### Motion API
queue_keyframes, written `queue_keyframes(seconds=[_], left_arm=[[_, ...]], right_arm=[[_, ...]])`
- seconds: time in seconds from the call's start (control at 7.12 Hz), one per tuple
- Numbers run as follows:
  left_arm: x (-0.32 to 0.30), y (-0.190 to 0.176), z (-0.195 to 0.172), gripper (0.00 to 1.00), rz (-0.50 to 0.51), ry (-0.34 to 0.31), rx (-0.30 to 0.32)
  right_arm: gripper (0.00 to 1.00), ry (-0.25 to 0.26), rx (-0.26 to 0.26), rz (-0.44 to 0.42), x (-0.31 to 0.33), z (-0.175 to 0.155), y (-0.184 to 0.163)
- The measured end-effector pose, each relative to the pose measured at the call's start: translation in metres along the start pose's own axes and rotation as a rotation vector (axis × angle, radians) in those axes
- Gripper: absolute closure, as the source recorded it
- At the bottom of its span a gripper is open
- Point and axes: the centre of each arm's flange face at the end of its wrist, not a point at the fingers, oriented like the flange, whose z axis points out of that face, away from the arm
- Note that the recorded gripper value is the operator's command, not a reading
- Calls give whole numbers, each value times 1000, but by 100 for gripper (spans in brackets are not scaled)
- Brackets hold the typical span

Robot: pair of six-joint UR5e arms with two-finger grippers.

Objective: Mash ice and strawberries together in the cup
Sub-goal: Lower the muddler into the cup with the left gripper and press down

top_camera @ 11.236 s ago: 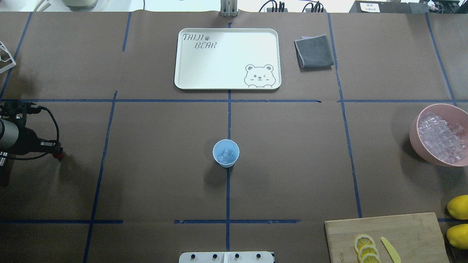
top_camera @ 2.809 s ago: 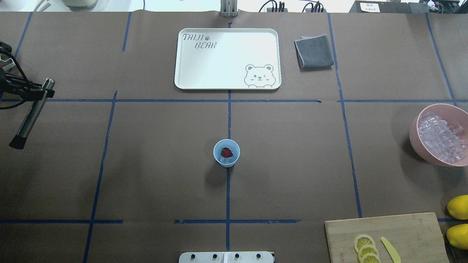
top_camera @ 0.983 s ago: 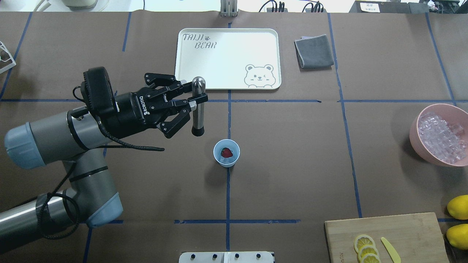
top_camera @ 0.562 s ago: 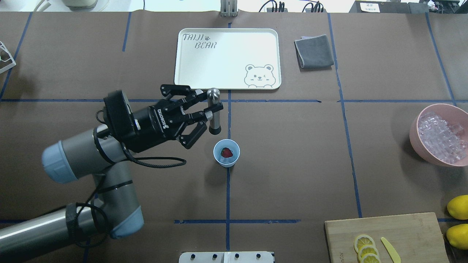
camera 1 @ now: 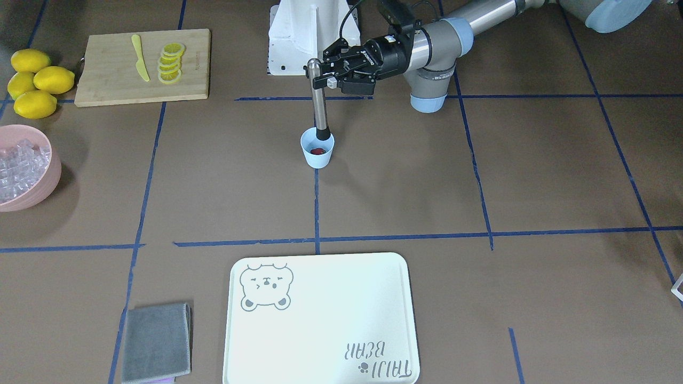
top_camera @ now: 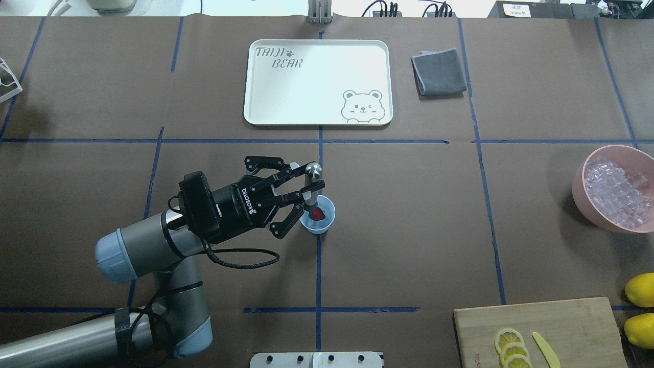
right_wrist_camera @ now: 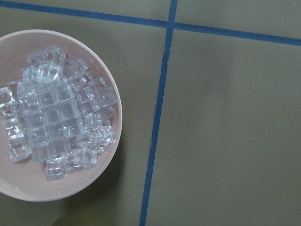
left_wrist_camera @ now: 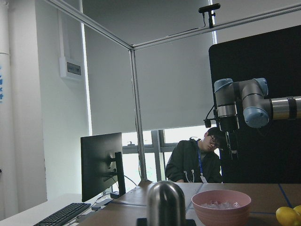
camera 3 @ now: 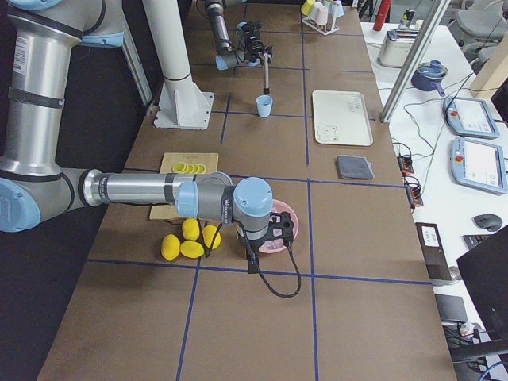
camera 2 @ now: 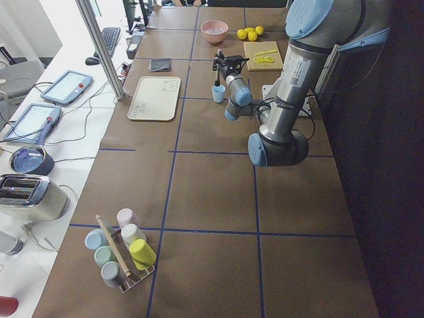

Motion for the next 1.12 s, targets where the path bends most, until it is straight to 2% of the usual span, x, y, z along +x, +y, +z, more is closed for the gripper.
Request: queue_keyframes(seconds=[0.84,1.12], left_arm=[[34,51,-13,99,28,-11,-22],[41,47,-6,100,32,-9,0]], right_arm=[[0,-1,-3,2,1,2,1],[0,-1,-4,2,1,2,1]])
